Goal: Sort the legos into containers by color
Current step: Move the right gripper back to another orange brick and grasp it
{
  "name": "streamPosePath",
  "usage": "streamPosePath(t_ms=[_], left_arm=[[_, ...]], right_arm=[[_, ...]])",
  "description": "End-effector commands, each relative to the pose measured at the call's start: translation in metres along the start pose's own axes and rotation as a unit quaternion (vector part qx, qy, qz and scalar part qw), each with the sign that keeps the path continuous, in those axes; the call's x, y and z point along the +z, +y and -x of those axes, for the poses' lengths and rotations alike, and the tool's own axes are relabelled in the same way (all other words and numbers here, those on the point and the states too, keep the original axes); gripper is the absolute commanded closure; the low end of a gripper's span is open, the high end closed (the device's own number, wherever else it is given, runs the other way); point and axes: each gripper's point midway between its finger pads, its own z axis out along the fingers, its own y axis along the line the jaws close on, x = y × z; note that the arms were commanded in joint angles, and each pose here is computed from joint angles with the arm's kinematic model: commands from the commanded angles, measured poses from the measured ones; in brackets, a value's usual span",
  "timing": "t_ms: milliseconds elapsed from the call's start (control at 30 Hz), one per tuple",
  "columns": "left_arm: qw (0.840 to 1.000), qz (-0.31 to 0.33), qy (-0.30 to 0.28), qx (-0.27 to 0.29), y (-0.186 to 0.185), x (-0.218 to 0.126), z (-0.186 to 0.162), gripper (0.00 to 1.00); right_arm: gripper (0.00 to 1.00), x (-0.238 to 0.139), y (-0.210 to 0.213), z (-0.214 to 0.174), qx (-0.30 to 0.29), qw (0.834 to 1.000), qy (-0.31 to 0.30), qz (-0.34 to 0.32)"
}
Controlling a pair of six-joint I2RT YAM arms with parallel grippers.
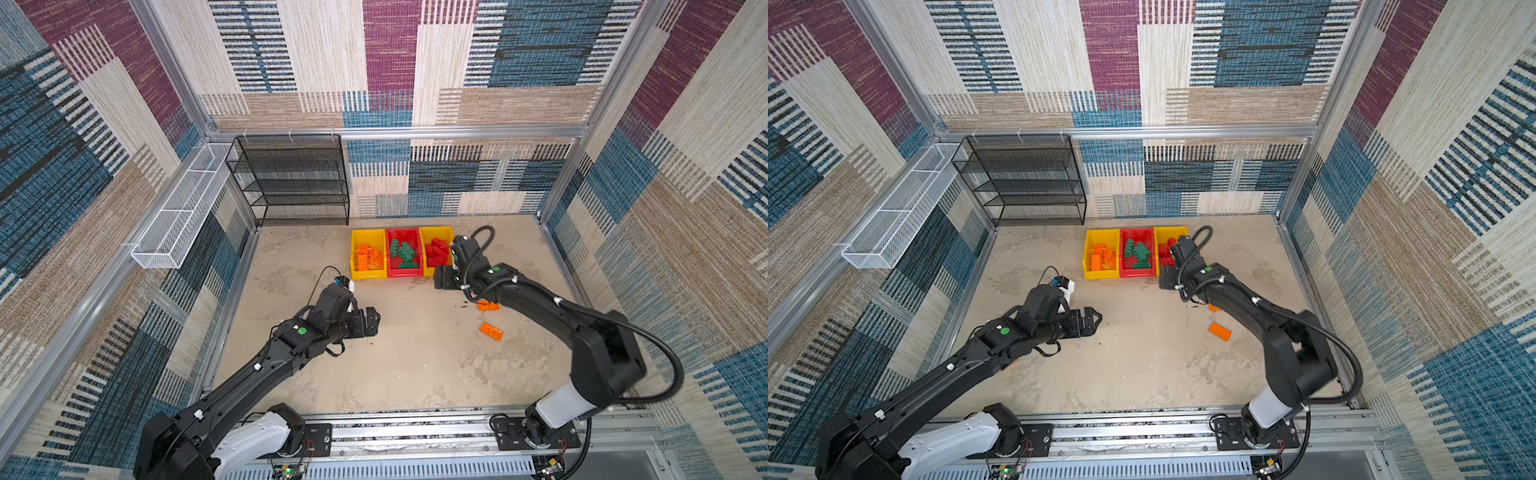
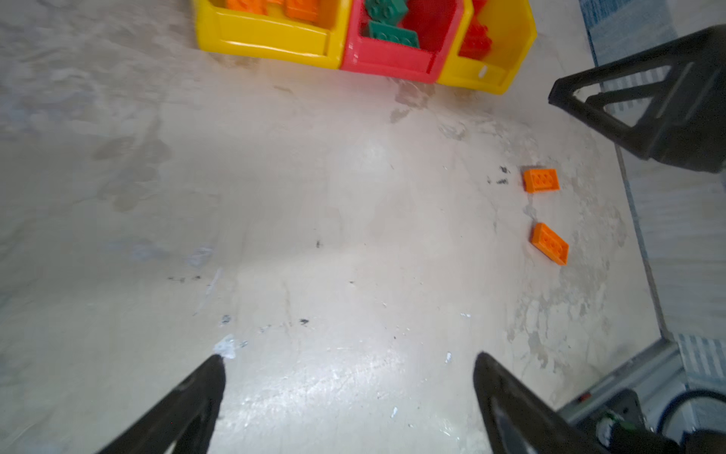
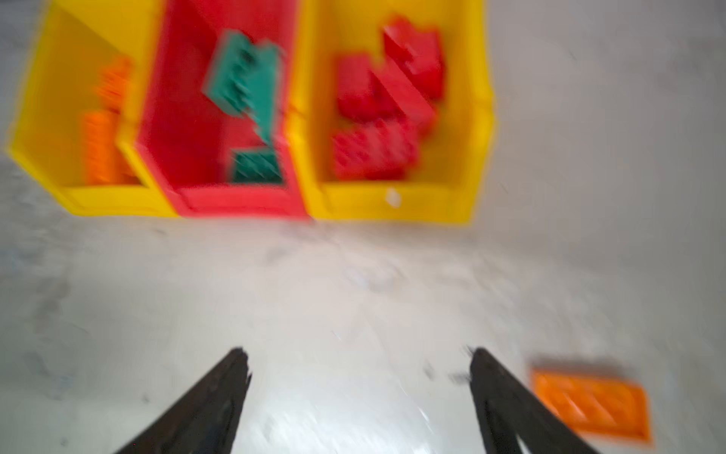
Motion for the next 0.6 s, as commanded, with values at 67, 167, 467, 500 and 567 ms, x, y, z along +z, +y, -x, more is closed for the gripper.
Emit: streamPosePath(t_ms=[67, 167, 467, 500, 567], left_arm=[[0.994, -0.089, 0.014, 0.063, -0.073, 0.025, -0.005, 0.01], [0.988, -0.118, 0.034, 0.092, -0.104, 0.040, -0.017, 0.01], [0.984, -0.127, 0.058, 0.113, -0.124, 0.056, -0.032, 0.01], [0.984, -0.122, 0.058, 0.116, -0.122, 0.056, -0.032, 0.01], [0.985, -0.113, 0.055, 0.122, -0.119, 0.056, -0.030, 0.01]], right_arm=[[0.09, -0.009, -0.062, -0.024, 0.071, 0.996, -0.009, -0.050], [0.08, -0.002, -0.081, -0.030, 0.084, 0.994, -0.005, -0.068], [0.08, 0.026, -0.105, -0.039, 0.084, 0.992, 0.015, -0.091], [0.08, 0.029, -0.105, -0.039, 0.080, 0.993, 0.018, -0.088], [0.08, 0.036, -0.104, -0.039, 0.074, 0.993, 0.024, -0.085]])
